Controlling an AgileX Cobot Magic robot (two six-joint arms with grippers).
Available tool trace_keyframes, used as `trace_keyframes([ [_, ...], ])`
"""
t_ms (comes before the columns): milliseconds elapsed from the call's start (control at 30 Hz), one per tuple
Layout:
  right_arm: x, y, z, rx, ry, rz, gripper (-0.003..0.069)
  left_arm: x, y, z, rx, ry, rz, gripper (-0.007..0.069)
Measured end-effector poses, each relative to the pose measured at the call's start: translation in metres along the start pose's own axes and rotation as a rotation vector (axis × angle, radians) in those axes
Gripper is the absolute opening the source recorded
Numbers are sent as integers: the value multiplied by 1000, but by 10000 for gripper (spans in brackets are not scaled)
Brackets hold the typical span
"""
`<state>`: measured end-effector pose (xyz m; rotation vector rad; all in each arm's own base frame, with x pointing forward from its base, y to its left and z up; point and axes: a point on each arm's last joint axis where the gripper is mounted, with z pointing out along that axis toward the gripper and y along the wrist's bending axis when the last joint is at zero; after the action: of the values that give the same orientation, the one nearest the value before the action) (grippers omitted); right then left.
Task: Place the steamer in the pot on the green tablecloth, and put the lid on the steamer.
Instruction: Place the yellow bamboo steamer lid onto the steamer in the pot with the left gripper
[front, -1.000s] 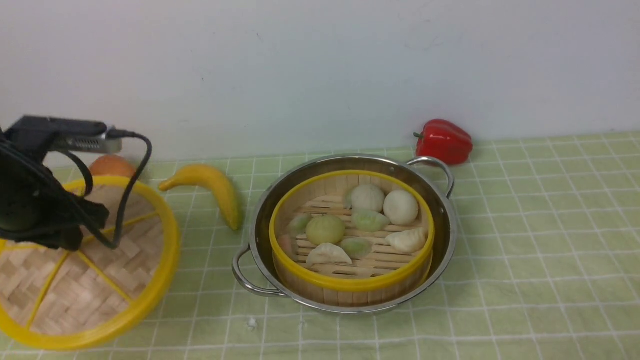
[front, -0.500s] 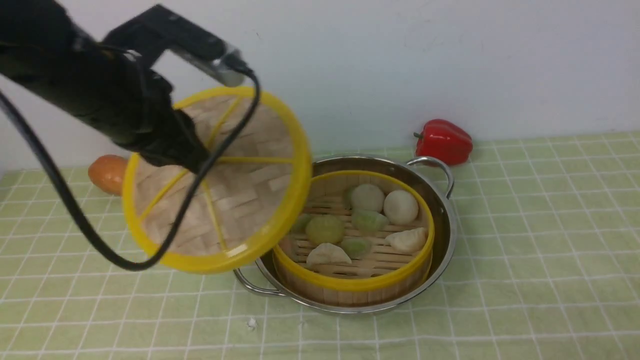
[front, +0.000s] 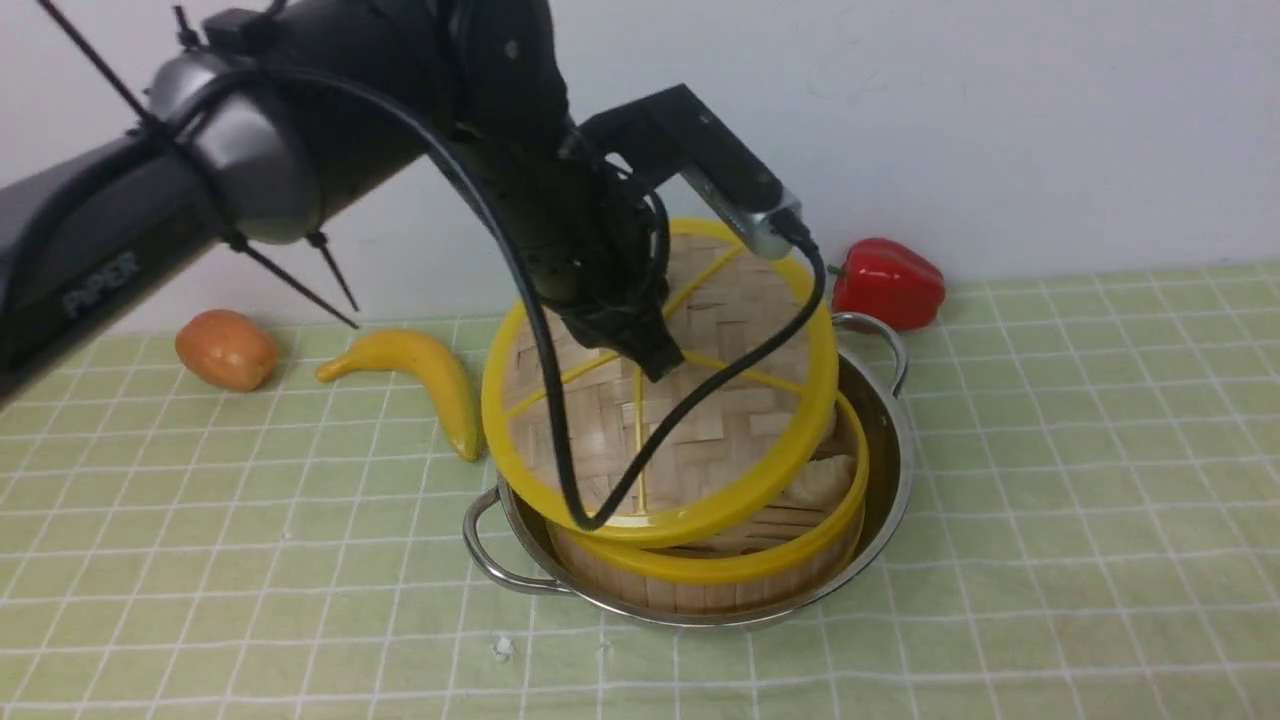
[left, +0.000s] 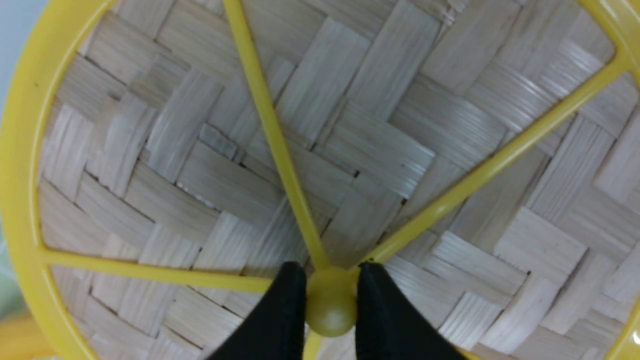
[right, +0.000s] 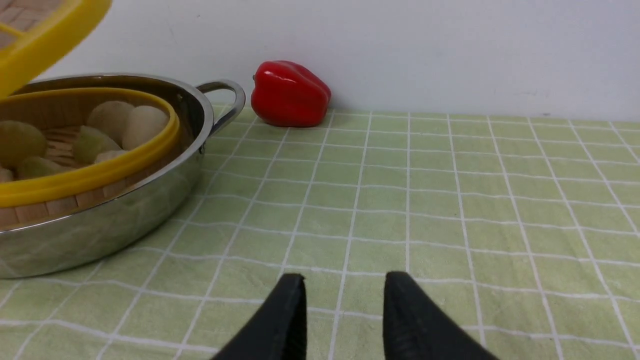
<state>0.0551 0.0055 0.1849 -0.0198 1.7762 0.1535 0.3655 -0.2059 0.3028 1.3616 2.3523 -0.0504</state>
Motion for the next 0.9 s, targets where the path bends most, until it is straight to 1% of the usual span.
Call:
trace_keyframes([
  [200,0,0,0,0,0,0,243,-7,-3,21,22,26,14,119],
  [600,0,0,0,0,0,0,243,-7,-1,39,30,51,25,119],
  [833,0,0,0,0,0,0,243,-12,2,42,-6,-7,40,119],
  [900,0,0,0,0,0,0,243,-13,2,42,-3,-14,39,119],
])
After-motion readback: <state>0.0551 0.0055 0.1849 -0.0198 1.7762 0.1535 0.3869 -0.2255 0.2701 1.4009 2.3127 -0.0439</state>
